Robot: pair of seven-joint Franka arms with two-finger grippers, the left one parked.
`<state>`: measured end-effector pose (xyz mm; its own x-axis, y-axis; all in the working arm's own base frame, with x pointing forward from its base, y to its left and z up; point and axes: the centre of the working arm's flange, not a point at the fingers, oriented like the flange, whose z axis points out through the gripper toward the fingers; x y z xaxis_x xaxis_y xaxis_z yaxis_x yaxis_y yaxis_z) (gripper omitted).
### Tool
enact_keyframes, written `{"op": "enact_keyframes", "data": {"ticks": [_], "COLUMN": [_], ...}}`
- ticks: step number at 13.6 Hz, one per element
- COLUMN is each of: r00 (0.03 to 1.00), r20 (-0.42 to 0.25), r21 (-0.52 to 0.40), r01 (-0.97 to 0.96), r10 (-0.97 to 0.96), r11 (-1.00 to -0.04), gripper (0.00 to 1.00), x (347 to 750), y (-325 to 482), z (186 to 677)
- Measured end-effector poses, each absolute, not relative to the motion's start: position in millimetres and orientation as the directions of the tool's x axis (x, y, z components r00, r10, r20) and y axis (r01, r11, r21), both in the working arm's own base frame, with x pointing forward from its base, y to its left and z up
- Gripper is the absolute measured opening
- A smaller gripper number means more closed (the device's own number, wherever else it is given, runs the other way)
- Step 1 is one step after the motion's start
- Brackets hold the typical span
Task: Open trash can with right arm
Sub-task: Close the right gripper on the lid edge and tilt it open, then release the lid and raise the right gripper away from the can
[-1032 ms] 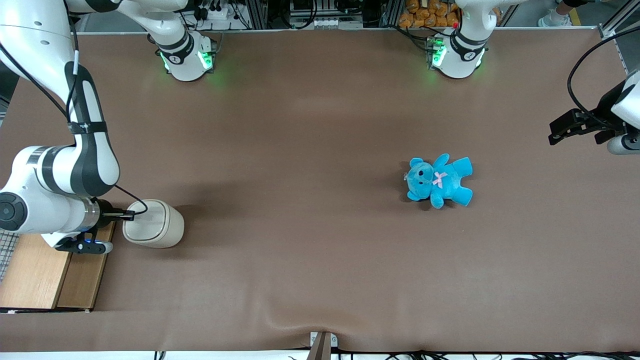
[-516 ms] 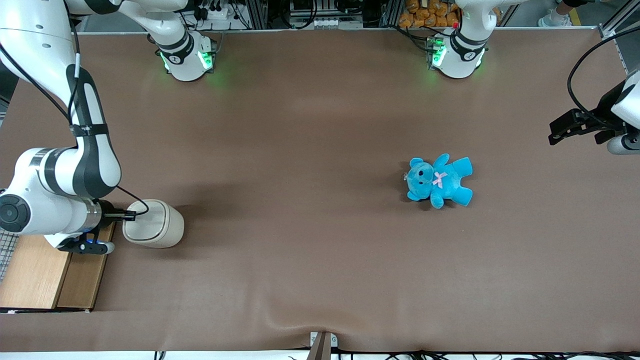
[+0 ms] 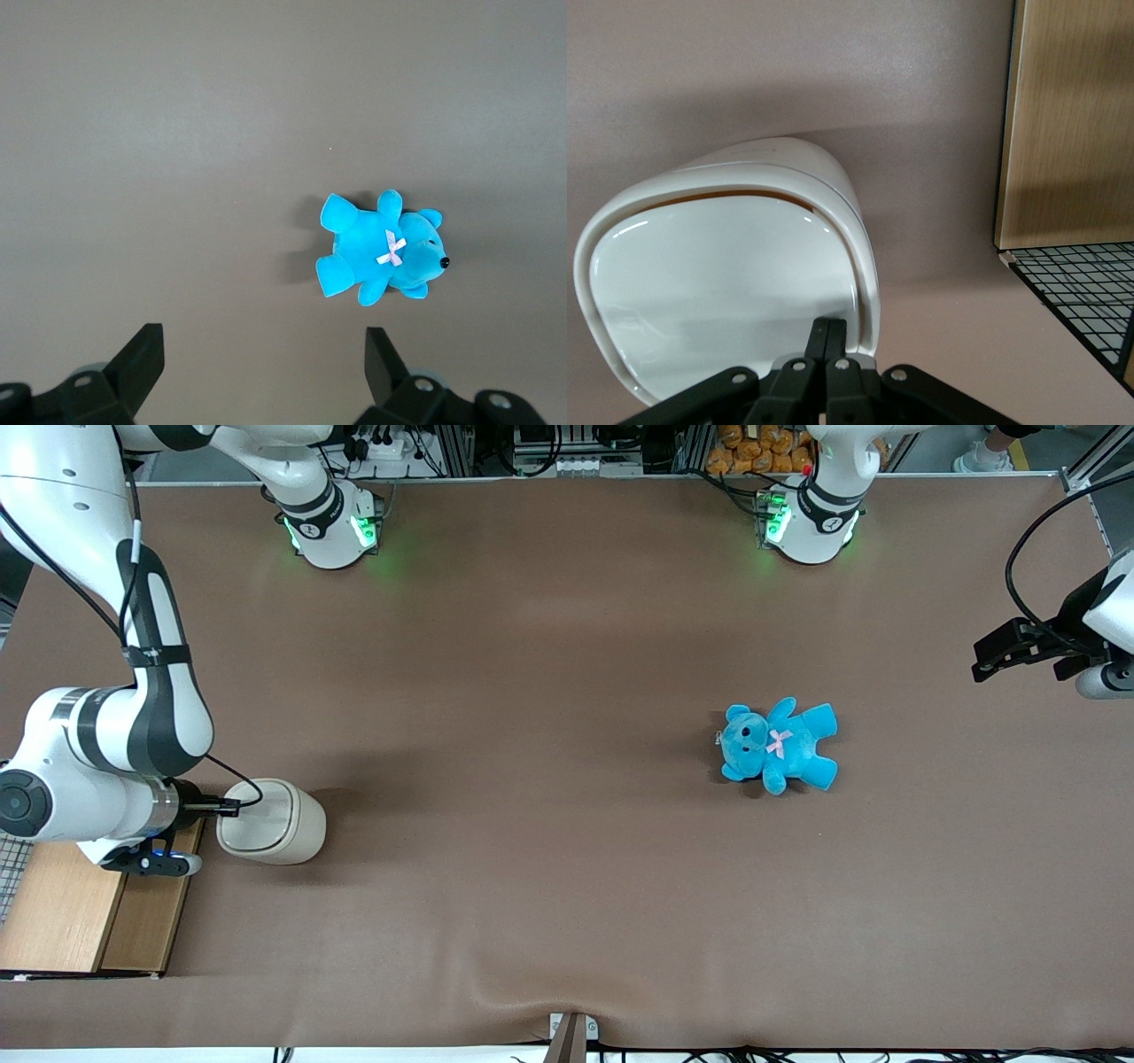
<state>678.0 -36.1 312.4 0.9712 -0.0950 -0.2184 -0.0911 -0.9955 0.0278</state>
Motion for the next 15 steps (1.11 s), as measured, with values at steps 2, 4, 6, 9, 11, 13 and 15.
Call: {"op": "enact_keyframes", "data": {"ticks": [2, 4, 6, 9, 11, 13, 15], "r00": [0.974, 0.982, 0.987, 0.992, 0.995, 0.995, 0.994], "r20": [-0.205, -0.168, -0.136, -0.104, -0.085, -0.086, -0.091], "r21": [0.026, 0.022, 0.017, 0.009, 0.005, 0.003, 0.001], "r01": [-0.09, -0.088, -0.08, -0.066, -0.06, -0.056, -0.056], "r10": [-0.093, -0.09, -0.082, -0.066, -0.06, -0.056, -0.056], "r11": [-0.996, -0.996, -0.997, -0.998, -0.998, -0.998, -0.998], "gripper": [0.01, 0.01, 0.01, 0.08, 0.28, 0.49, 0.69], "x": [679.5, 680.1, 675.1, 661.0, 652.3, 642.1, 631.1], "y": [-35.6, -33.8, -32.3, -29.6, -25.7, -23.4, -23.3], "z": [326.5, 357.2, 396.9, 451.5, 478.8, 500.5, 521.0]}}
